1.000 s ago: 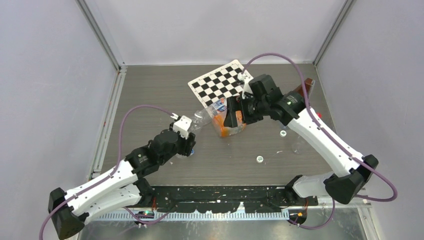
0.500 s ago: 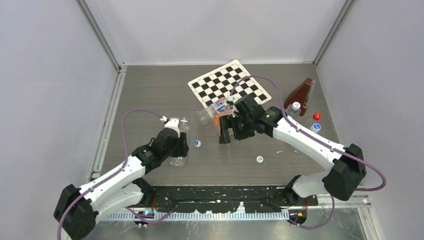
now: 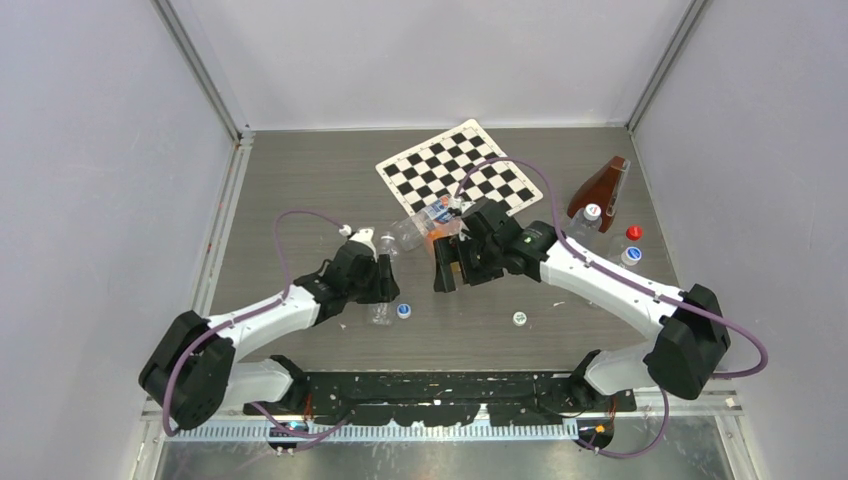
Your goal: Screw on the bottle caps
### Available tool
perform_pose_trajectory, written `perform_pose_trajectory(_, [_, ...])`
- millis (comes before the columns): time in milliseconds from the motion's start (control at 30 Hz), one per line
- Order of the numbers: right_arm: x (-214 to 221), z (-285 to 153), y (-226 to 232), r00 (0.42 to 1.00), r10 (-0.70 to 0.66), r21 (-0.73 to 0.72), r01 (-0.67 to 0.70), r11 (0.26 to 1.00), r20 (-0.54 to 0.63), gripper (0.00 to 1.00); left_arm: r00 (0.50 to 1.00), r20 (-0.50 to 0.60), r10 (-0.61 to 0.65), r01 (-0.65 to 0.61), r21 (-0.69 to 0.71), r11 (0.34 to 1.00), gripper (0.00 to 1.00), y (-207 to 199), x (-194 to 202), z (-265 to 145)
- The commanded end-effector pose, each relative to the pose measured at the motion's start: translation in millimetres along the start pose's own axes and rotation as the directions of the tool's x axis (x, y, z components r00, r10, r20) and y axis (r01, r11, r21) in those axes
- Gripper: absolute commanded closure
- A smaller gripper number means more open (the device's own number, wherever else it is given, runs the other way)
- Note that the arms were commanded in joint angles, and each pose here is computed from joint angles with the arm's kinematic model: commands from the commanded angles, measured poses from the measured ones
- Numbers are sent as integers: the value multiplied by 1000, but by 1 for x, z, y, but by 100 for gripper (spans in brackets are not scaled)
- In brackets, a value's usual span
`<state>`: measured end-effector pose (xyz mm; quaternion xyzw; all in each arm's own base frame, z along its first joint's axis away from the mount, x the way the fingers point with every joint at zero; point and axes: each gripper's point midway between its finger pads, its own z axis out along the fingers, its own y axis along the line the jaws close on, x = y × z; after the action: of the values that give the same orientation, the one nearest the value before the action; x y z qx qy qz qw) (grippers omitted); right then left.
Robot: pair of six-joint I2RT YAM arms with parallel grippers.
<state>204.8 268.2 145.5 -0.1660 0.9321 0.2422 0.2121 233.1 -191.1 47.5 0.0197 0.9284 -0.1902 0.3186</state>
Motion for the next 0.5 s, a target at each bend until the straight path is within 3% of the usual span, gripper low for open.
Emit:
perform_pose_trajectory(0, [-8,10,0,999,-36,23,35,999,35,9,997,23,-69,67,68,995,100,-18,-11,9])
perform_pose_trajectory(233, [-7,16,9,997,-73,19,73,997,26,9,995,50,-91,88,48,995,100,-15,-15,4])
perform_pose_trajectory(467, [8,39,22,982,-183,61,185,981,-35,10,985,169,-32,43,-61,997,100,10,-38,-41])
